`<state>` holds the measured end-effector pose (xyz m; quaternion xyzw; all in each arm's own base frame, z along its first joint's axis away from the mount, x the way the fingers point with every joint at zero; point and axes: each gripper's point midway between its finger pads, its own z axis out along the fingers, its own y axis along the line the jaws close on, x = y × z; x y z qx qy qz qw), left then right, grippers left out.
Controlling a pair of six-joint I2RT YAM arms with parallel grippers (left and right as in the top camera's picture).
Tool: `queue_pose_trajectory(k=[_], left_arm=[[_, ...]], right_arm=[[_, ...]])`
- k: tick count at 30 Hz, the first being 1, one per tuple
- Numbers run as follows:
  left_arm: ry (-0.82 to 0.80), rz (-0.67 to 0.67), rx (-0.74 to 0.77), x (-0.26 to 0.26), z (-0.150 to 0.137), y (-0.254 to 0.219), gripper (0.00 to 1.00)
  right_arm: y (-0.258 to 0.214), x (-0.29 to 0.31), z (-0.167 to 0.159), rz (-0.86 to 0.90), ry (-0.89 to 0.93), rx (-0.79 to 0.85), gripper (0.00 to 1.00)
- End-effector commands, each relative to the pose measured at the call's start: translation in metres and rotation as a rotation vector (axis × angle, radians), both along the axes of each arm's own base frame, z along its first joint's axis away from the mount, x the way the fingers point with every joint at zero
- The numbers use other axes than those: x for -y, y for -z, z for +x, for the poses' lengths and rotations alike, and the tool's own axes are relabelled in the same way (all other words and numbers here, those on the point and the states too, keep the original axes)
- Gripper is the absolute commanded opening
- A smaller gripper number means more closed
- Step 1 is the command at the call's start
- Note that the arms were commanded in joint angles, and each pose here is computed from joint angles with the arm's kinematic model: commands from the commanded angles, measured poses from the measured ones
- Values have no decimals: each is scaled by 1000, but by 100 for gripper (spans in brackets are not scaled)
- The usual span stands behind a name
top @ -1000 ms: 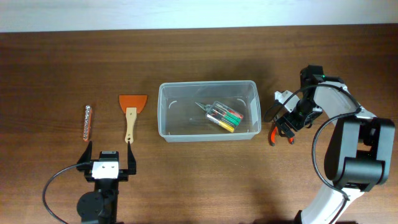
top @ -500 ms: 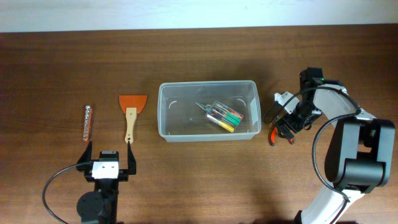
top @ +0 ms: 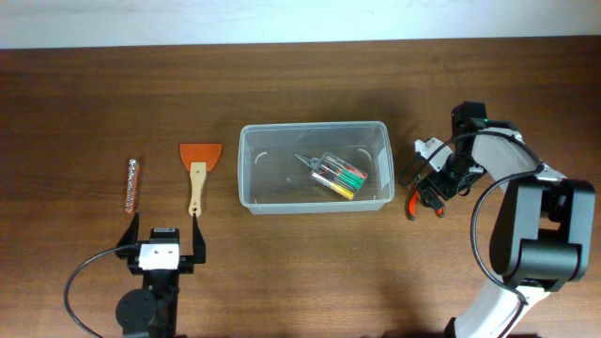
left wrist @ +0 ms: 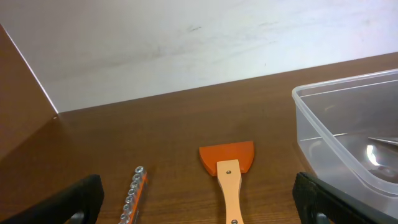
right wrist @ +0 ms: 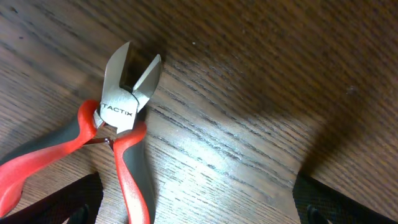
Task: Pack container
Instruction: 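Lower the right gripper and grasp the diagonal cutters at the joint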
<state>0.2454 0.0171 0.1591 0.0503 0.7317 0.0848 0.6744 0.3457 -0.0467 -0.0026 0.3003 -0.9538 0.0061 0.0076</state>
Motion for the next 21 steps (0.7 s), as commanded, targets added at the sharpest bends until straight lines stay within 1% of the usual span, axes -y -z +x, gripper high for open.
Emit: queue_pose_trajectory(k=[1, 10, 16, 19, 21], left_arm=[[-13, -9, -1, -2, 0, 2, 99], [-13, -9, -1, -2, 0, 2, 99], [-13, -9, -1, -2, 0, 2, 99], [-13, -9, -1, -2, 0, 2, 99], [-13, -9, -1, -2, 0, 2, 99]], right_arm=[[13, -9, -13, 7, -11, -55, 99], [13, -13, -13, 7, -22, -59, 100], [13, -13, -13, 7, -22, -58, 86], [13, -13, -13, 7, -22, -58, 70], [13, -13, -13, 7, -22, -58, 64]])
